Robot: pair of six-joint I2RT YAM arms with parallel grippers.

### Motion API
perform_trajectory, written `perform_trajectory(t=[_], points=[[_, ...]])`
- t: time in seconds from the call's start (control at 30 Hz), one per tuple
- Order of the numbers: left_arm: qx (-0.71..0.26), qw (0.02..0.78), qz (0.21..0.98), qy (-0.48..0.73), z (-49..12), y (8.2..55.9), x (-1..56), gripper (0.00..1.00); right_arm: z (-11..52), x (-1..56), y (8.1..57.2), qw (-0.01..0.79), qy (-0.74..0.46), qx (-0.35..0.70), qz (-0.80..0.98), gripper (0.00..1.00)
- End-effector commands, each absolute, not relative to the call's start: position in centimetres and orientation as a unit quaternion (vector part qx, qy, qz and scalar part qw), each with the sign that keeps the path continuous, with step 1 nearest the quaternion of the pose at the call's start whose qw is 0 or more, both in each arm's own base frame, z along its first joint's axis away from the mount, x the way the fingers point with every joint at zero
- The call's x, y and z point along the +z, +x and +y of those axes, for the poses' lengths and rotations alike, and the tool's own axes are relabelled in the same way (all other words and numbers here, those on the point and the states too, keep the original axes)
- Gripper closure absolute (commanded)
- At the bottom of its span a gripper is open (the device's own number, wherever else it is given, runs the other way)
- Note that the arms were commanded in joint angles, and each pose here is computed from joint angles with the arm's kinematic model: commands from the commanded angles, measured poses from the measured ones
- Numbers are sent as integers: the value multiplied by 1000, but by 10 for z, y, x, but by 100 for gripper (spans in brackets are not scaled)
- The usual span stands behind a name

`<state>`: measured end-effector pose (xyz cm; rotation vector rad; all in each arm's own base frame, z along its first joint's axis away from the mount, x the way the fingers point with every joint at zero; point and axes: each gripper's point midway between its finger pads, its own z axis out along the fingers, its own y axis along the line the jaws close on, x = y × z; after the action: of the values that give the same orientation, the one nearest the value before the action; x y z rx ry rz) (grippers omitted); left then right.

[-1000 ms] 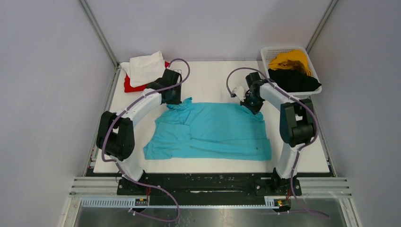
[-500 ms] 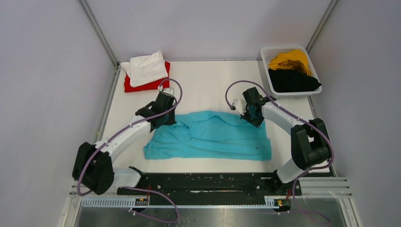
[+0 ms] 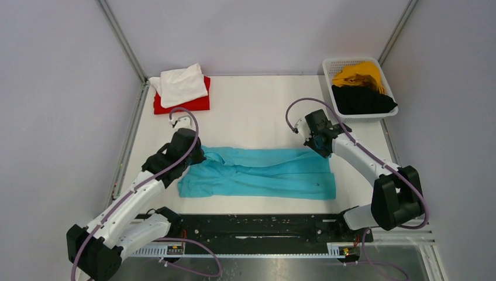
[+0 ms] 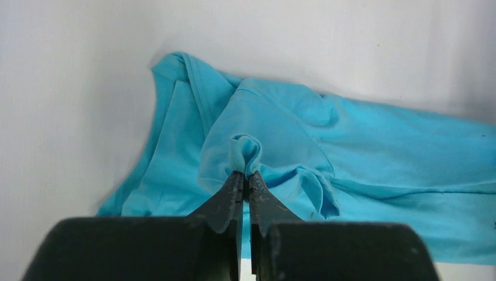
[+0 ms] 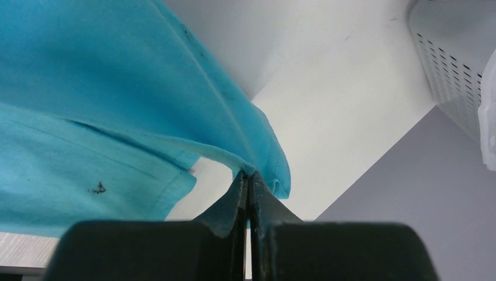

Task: Fold and stack the t-shirts
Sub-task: Fold the other side of the tshirt into a rectangle

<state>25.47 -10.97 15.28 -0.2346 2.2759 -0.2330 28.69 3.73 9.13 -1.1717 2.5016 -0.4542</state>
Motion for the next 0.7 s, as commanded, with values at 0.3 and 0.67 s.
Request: perform_trajectory(t=[0.3,0.67], points=[[-65,360,915,-170,-86,203,108,100,28,80,257,142,-380,-180,896,95],[-90,335,917,-197,-85,174,94,25,13,76,236,152,-289,-211,921,1]])
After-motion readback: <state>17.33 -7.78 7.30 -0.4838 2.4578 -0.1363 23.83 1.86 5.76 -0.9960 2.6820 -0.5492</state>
